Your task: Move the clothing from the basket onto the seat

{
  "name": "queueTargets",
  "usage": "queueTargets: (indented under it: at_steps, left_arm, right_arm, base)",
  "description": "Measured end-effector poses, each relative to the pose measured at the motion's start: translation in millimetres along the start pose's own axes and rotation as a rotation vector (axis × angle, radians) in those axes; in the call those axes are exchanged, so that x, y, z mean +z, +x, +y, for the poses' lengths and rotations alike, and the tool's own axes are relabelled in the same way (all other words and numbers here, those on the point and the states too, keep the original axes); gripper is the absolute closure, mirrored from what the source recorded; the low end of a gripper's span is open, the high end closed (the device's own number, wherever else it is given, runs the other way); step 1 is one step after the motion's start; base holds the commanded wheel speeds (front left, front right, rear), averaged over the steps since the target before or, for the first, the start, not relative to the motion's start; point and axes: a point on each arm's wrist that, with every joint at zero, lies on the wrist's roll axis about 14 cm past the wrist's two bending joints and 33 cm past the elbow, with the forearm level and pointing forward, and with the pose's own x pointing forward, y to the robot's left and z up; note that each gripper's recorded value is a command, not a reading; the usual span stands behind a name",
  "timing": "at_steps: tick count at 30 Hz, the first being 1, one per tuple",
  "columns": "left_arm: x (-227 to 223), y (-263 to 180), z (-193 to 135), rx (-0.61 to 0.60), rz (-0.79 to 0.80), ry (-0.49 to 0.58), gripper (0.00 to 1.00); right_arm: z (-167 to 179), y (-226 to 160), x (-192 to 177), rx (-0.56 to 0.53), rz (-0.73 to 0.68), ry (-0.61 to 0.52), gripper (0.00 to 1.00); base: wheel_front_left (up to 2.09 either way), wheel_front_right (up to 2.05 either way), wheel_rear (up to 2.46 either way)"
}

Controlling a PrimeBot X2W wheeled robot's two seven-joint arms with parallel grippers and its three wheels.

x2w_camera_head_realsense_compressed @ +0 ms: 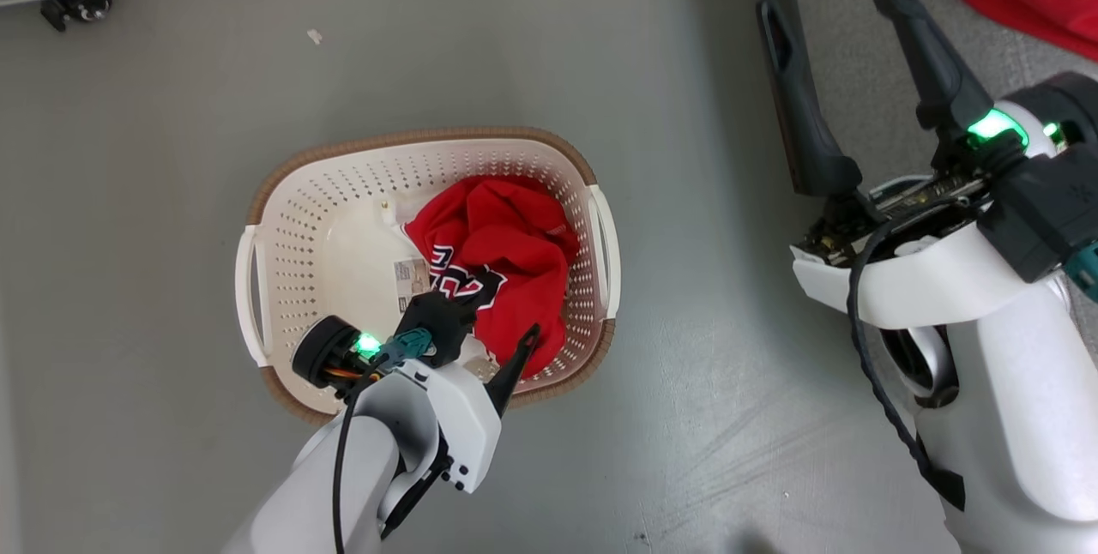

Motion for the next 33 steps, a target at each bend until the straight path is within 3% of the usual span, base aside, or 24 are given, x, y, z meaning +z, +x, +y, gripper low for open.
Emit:
queueTargets:
  at_steps: [7, 24, 33]
  left_arm:
    - [-17.9, 13.1, 0.9, -0.022, 0.042, -0.022, 0.0]
    - [-39.5, 41.6, -8.8, -0.112, 0.094, 0.02, 0.0]
    - [-47.9, 54.3, -1.8, -0.095, 0.11, 0.052, 0.0]
  right_arm:
    - [6.3, 17.8, 4.8, 0.034, -0.067, -0.004, 0.0]
    - [4.4, 18.9, -38.6, 0.031, -0.003, 0.008, 0.0]
    - [3.3, 19.9, -56.3, 0.029, 0.02, 0.018, 0.0]
  base:
    - [0.0, 0.0, 0.0]
    - [0.0, 0.0, 0.0]
    - [0.0, 0.0, 0.0]
